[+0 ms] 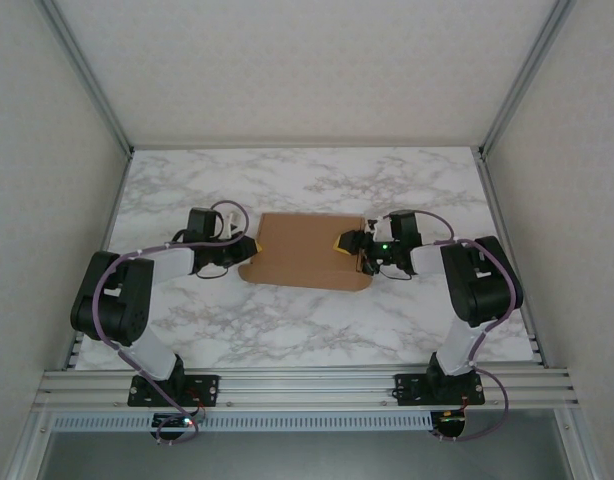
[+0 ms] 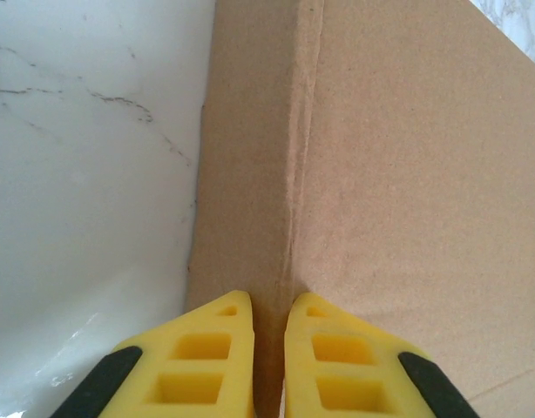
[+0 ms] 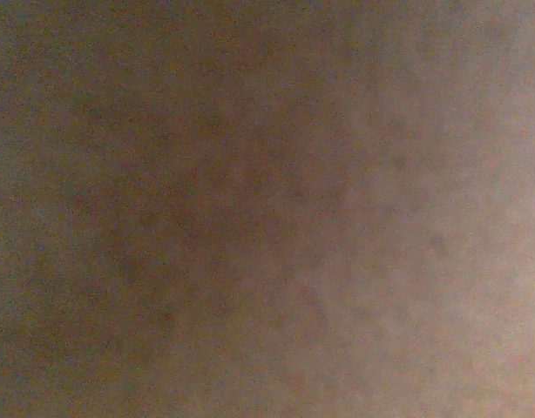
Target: Fold the paper box
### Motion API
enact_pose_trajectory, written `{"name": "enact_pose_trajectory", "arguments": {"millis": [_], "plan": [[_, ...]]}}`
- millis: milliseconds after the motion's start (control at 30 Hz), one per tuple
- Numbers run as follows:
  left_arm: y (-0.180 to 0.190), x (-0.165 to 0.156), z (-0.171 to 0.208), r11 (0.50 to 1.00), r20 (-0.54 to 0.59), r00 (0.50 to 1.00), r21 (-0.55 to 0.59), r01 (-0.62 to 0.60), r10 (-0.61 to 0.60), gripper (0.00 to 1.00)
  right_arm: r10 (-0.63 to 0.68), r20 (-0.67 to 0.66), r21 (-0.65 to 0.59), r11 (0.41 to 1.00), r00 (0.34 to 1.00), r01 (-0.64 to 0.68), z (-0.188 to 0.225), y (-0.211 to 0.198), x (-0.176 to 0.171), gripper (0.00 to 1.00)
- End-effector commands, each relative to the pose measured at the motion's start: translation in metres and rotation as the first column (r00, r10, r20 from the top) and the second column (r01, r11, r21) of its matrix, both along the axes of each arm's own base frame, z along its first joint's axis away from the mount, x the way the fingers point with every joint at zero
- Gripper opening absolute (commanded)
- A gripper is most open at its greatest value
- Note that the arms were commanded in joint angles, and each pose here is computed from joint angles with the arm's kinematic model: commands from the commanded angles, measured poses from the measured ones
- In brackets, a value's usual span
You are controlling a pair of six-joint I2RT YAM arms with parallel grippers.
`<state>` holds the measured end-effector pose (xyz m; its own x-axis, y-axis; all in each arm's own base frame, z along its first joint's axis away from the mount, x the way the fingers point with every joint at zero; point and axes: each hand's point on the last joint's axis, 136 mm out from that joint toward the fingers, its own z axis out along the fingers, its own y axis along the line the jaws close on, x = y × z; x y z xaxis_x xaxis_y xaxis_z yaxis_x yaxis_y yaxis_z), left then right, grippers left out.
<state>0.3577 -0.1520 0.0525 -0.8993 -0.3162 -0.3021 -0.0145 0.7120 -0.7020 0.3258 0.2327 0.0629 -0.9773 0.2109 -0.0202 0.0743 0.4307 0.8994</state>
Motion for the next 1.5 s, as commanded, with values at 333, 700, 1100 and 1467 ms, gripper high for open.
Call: {"name": "enact_pose_trajectory", "arguments": {"millis": [333,700,1100,1467], "plan": [[0.053,-0.002,0.035,0.943,-0.027,0.970,0.242,-0.230,0.243,0.40,-0.144,0.045,-0.090,0.985,0.989,0.148,0.005,-0.008,-0.001,0.51],[-0.026,-0.045,0.109,0.910,-0.102,0.916,-0.117,-0.398,0.388,0.58,-0.327,0.112,-0.163,0.926,0.938,0.342,0.000,0.020,-0.013,0.51],[-0.020,-0.086,0.079,0.751,-0.313,0.790,-0.263,-0.606,0.527,0.72,-0.290,0.094,-0.166,0.939,0.952,0.303,-0.002,0.043,-0.019,0.53],[-0.017,-0.065,0.063,0.777,-0.254,0.809,-0.235,-0.584,0.531,0.72,-0.256,0.066,-0.165,0.950,0.964,0.264,-0.008,0.056,-0.030,0.54]]}}
